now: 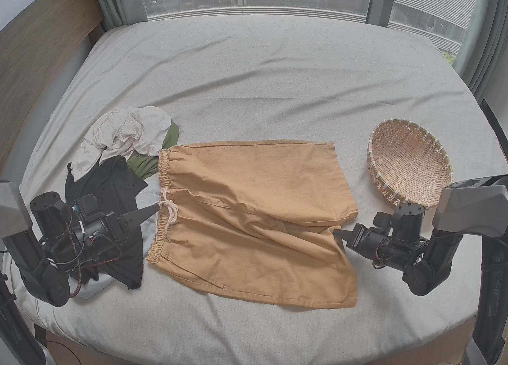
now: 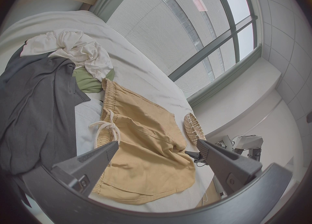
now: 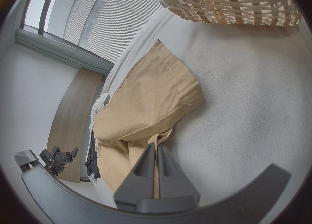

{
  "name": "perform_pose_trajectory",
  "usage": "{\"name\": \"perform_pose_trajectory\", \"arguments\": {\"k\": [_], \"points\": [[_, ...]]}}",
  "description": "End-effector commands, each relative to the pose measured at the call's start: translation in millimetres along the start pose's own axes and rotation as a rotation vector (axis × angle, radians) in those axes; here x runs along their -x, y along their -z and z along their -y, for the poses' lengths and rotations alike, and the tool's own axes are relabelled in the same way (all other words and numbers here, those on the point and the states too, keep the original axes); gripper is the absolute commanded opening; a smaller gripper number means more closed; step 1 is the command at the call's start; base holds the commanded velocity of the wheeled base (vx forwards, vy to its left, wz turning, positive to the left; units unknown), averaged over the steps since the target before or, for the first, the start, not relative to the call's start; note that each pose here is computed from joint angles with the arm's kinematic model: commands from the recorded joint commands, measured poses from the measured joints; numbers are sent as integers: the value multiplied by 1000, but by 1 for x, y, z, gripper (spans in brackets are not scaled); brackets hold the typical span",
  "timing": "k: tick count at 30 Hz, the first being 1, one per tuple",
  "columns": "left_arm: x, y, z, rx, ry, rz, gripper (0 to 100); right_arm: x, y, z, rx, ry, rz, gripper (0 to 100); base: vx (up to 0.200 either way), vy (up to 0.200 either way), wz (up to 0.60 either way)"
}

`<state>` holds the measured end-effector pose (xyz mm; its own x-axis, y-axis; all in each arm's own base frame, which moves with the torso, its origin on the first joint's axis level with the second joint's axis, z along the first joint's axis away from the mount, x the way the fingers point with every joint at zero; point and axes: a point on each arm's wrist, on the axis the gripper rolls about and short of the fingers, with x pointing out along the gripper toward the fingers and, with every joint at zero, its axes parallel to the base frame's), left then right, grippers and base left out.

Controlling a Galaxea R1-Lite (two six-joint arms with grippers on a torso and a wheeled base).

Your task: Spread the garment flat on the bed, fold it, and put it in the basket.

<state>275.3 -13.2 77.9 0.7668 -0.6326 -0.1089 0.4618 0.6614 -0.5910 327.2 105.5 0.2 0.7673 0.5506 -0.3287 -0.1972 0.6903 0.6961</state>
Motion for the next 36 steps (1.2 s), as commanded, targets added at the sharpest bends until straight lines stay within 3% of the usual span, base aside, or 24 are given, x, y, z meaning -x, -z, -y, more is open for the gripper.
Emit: {"name": "perform_pose_trajectory", "arguments": {"k": [1,6,17,26,27,36], "points": [[0,1,-1,2,-1,-3,100,8,-1,-4,1,3,2,0,0,0,0],[1,3,-1,9,-10,-9,100,36,-20,-23,22,-13,66,0,0,0,0],[2,16,-16,18,-64,-45,100,48,-34,-6,53,94,108,0,0,0,0],[7,35,-28,22,-110,-109,100,46,-34,-7,75,91,110,0,0,0,0],[7,35,-28,25,-112,-112,100,45,-36,-7,76,90,119,100,0,0,0],[12,51,-33,75,-166,-162,100,52,-37,-14,85,103,148,100,0,0,0]]}}
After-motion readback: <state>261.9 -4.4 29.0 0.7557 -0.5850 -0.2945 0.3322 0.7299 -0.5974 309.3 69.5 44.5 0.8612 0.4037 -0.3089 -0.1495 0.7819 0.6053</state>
